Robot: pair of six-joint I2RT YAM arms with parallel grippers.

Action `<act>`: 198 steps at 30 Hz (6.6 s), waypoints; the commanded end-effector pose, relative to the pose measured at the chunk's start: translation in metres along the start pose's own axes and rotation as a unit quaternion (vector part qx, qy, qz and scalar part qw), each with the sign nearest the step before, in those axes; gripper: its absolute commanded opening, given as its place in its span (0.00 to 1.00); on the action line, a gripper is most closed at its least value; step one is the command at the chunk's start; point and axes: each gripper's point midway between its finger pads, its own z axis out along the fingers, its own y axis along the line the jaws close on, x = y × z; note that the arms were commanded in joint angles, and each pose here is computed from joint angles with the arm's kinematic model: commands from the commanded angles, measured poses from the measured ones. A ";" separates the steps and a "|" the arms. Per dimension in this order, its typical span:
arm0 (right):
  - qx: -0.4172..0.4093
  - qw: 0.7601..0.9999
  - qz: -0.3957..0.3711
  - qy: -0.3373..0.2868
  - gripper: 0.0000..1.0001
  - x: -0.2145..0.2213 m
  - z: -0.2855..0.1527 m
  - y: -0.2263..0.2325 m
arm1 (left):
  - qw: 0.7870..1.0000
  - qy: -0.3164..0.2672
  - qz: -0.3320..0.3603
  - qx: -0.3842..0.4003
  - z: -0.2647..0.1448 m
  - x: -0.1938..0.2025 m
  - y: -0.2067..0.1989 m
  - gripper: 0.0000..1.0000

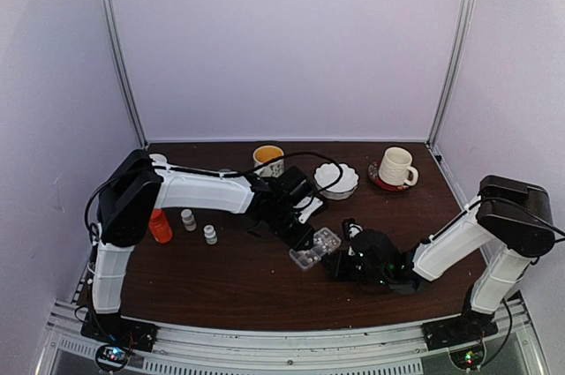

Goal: Sort the pills into containers
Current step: Close the lid of the pill container, then pick up the pill bottle from the center of the board.

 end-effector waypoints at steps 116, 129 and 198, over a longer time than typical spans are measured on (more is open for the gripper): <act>0.073 0.988 -0.122 -0.061 0.13 -0.067 -0.077 -0.013 | 0.994 -0.049 -0.063 -0.081 -0.065 -0.050 0.016 0.51; 0.117 0.949 -0.220 -0.193 0.33 -0.143 -0.165 0.005 | 0.962 -0.126 -0.055 -0.235 -0.198 -0.047 0.056 0.57; 0.186 0.929 -0.167 -0.272 1.00 -0.171 -0.224 -0.051 | 0.916 -0.127 -0.303 -0.231 -0.345 0.117 0.189 0.39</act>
